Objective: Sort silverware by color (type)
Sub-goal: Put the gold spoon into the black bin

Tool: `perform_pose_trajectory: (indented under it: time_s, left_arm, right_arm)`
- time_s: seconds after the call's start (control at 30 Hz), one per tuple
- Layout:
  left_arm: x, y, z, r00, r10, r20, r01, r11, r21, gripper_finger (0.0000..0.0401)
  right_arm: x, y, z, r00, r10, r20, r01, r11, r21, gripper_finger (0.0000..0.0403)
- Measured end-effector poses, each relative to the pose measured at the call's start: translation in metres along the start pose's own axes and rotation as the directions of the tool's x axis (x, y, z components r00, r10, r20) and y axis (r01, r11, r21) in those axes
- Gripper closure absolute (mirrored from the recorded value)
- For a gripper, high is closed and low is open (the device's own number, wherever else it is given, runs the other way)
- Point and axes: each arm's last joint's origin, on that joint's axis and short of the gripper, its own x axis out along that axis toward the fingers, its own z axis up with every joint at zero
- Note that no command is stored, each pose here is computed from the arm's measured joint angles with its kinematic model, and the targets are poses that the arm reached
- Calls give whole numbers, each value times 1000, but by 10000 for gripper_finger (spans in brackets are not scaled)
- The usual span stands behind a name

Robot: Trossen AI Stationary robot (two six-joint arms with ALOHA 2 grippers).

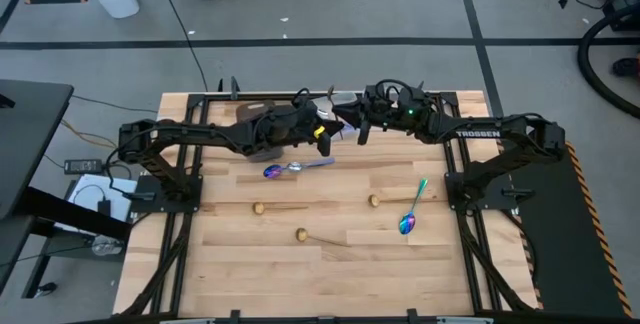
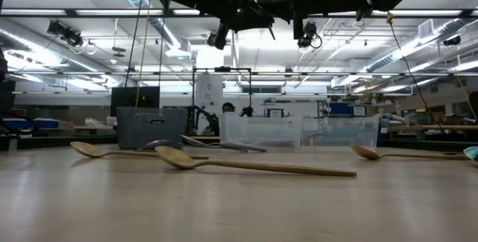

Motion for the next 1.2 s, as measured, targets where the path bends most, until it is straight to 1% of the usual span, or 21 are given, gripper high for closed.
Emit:
perform_pose_trajectory:
  time_s: [0.23,0.4,0.57,0.73,0.87,0.97,1.03,1.1,1.2]
  left_arm:
    - [0,2,1,1000,-17,-18,17,1000,-2,376]
    - [-1,9,3,997,-36,-71,34,999,-22,376]
    - [-11,17,13,993,-12,-114,11,1000,-13,376]
    - [-31,26,23,978,69,-196,-66,998,18,376]
    - [-53,37,34,953,159,-259,-158,987,24,376]
    - [-73,47,41,916,243,-318,-257,966,-2,376]
    - [-84,53,44,891,299,-342,-324,946,-18,376]
    - [-96,60,48,862,354,-362,-384,923,-11,376]
    - [-105,73,53,827,422,-371,-447,894,22,376]
  right_arm:
    - [0,-1,-6,997,21,-71,-19,999,36,318]
    - [-1,-2,-13,989,19,-146,-10,998,62,287]
    - [-4,-4,-11,989,9,-148,1,998,63,259]
    - [-12,-9,-2,989,-25,-144,35,997,68,245]
    - [-20,-17,0,979,-85,-185,91,995,25,244]
    - [-24,-26,-3,962,-156,-225,158,987,-9,244]
    - [-26,-31,-6,942,-219,-254,227,974,3,244]
    - [-27,-36,-9,923,-265,-278,278,961,8,244]
    - [-28,-39,-13,906,-282,-315,291,956,-17,244]
